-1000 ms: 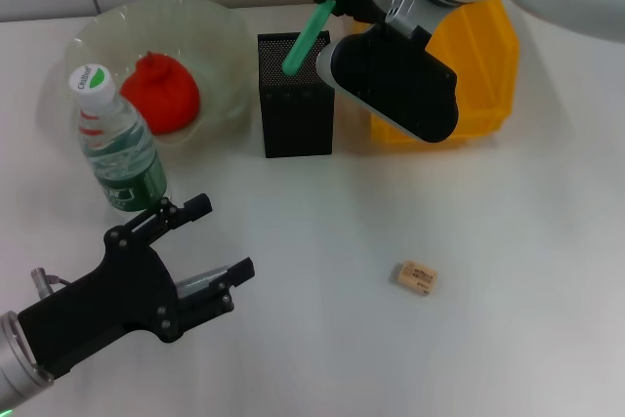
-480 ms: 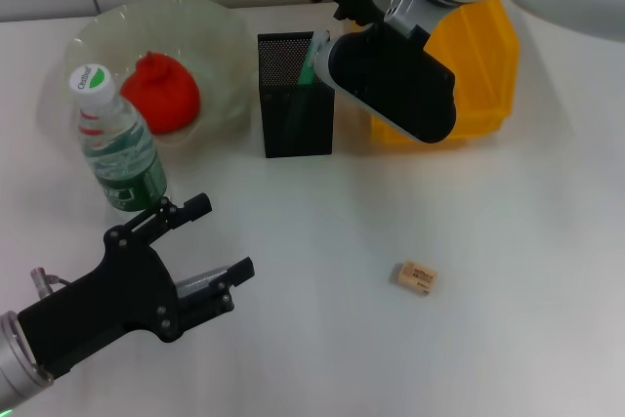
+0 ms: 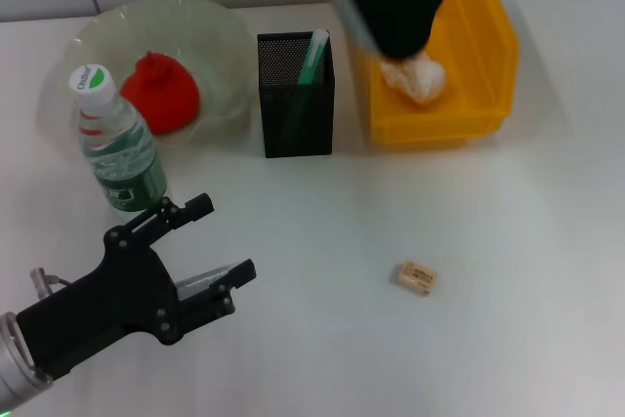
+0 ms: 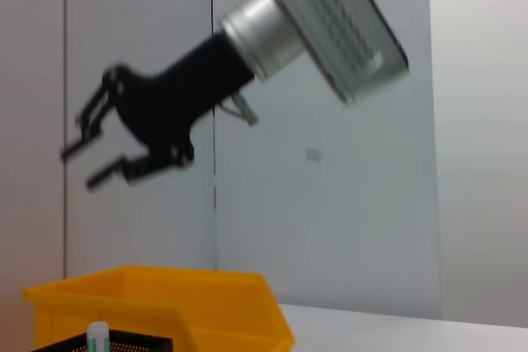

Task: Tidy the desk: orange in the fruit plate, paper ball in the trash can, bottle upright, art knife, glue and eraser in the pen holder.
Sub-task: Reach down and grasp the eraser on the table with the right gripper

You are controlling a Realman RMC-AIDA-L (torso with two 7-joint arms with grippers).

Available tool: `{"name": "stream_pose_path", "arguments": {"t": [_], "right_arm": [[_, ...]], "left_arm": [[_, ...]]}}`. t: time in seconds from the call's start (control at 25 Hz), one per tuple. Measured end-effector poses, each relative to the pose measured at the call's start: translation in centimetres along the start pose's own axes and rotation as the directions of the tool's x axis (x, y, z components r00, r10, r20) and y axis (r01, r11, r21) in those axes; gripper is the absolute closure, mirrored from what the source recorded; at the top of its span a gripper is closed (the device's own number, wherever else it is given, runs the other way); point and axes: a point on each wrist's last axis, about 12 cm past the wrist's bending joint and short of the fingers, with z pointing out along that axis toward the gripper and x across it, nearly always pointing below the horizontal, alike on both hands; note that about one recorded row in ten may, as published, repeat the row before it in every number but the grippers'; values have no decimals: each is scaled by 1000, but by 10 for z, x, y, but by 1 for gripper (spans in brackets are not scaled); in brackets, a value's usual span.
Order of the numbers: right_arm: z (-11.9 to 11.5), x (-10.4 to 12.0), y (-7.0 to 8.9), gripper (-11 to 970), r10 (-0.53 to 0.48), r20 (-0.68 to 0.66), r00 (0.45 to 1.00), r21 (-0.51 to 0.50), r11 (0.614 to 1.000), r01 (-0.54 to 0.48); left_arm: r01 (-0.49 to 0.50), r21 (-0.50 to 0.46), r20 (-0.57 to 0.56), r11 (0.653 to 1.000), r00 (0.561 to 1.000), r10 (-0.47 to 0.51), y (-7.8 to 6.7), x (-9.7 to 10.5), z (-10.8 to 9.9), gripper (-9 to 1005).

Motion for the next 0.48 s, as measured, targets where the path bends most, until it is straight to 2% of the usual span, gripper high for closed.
{"name": "stream_pose_path", "arguments": {"t": [0.08, 0.12, 0.16, 0.2, 0.28, 0.32, 0.36, 0.4, 0.48], "right_arm": [[-15, 12, -8, 675, 133, -6, 991, 85, 988, -132], [-25, 19, -10, 671, 220, 6, 976, 133, 967, -219], [-41, 30, -10, 668, 352, 52, 934, 189, 915, -355], [-41, 30, -10, 664, 352, 52, 934, 189, 915, -355], [-61, 43, -1, 657, 493, 134, 860, 219, 831, -511], [-73, 49, 6, 653, 564, 196, 802, 218, 772, -597], [-89, 57, 20, 649, 653, 292, 699, 198, 673, -712], [-89, 57, 20, 645, 653, 292, 699, 198, 673, -712], [-103, 63, 43, 638, 723, 391, 569, 151, 560, -815]], "left_arm": [[-3, 3, 4, 1000, 1000, 3, 0, -1, 0, 258], [-4, 4, 5, 1000, 1000, 4, 0, -1, -1, 258], [-6, 4, 6, 1000, 1000, 6, 1, -2, -1, 259], [-6, 4, 6, 1000, 1000, 6, 1, -2, -1, 259], [-7, 3, 7, 1000, 1000, 7, 1, -2, -2, 259], [-8, 3, 7, 1000, 1000, 8, 1, -2, -2, 259], [-10, 3, 7, 1000, 1000, 10, 2, -2, -3, 260], [-10, 3, 7, 1000, 1000, 10, 2, -2, -3, 260], [-12, 3, 8, 1000, 1000, 12, 2, -3, -3, 260]]}}
